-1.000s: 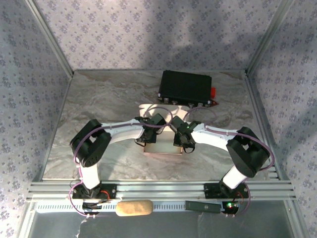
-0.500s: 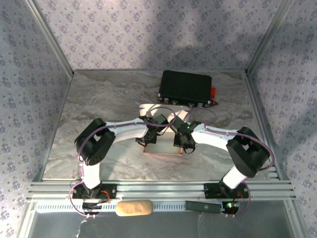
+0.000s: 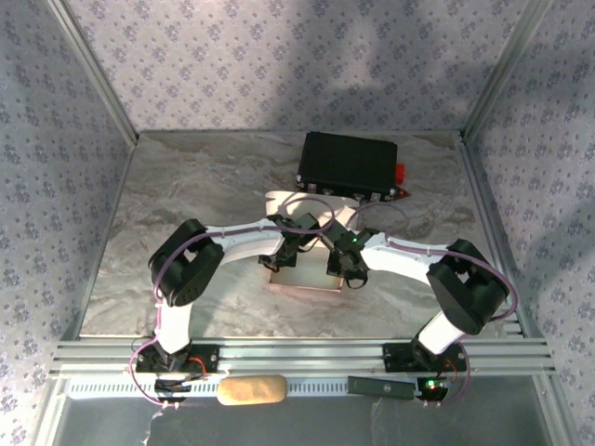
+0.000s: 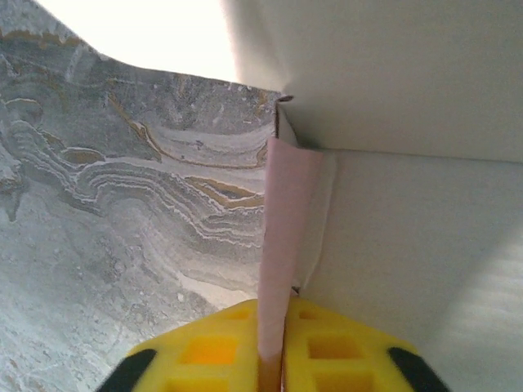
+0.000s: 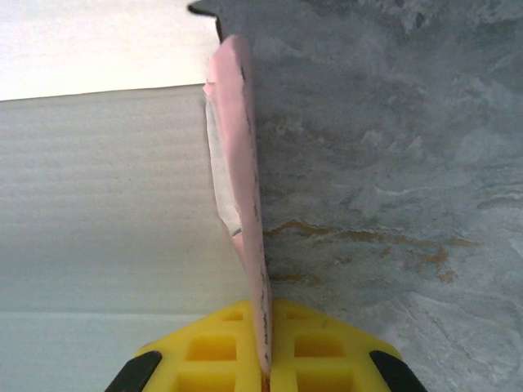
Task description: Fold the paper box
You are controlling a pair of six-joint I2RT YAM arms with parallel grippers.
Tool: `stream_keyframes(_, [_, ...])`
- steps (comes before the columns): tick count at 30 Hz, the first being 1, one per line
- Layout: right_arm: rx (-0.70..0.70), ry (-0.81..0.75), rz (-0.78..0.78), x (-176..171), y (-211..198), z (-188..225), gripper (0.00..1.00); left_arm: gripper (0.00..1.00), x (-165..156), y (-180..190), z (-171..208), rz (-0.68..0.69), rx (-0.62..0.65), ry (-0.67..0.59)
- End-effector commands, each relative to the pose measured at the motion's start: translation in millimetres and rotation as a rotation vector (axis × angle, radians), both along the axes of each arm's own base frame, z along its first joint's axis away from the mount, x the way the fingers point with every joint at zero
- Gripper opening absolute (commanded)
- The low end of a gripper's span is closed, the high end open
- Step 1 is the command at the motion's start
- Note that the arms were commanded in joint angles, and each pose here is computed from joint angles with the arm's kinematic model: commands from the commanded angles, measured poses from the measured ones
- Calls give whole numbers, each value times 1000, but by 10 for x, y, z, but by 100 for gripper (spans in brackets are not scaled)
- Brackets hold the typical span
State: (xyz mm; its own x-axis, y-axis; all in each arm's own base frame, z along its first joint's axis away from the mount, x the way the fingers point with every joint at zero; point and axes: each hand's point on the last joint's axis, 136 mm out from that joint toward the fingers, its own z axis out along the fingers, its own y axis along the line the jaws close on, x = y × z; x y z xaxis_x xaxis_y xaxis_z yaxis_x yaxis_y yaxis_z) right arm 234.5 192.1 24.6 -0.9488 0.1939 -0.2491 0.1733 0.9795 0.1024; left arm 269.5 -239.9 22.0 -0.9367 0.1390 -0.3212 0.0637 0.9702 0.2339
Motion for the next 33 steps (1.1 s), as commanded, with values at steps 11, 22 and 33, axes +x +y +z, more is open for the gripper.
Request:
stream_keyframes(11, [-68,-23,-14,12,-123,44,0,57,-265,-94,288,-63,-28,-52])
stream_keyframes(22, [-68,-25,-13,7,-123,55,0,64,-238,-209,395,-78,-173,-35])
stream_keyframes(33, [-68,-27,-9,9,-115,71,0,55,-245,-53,339,-54,-177,-8])
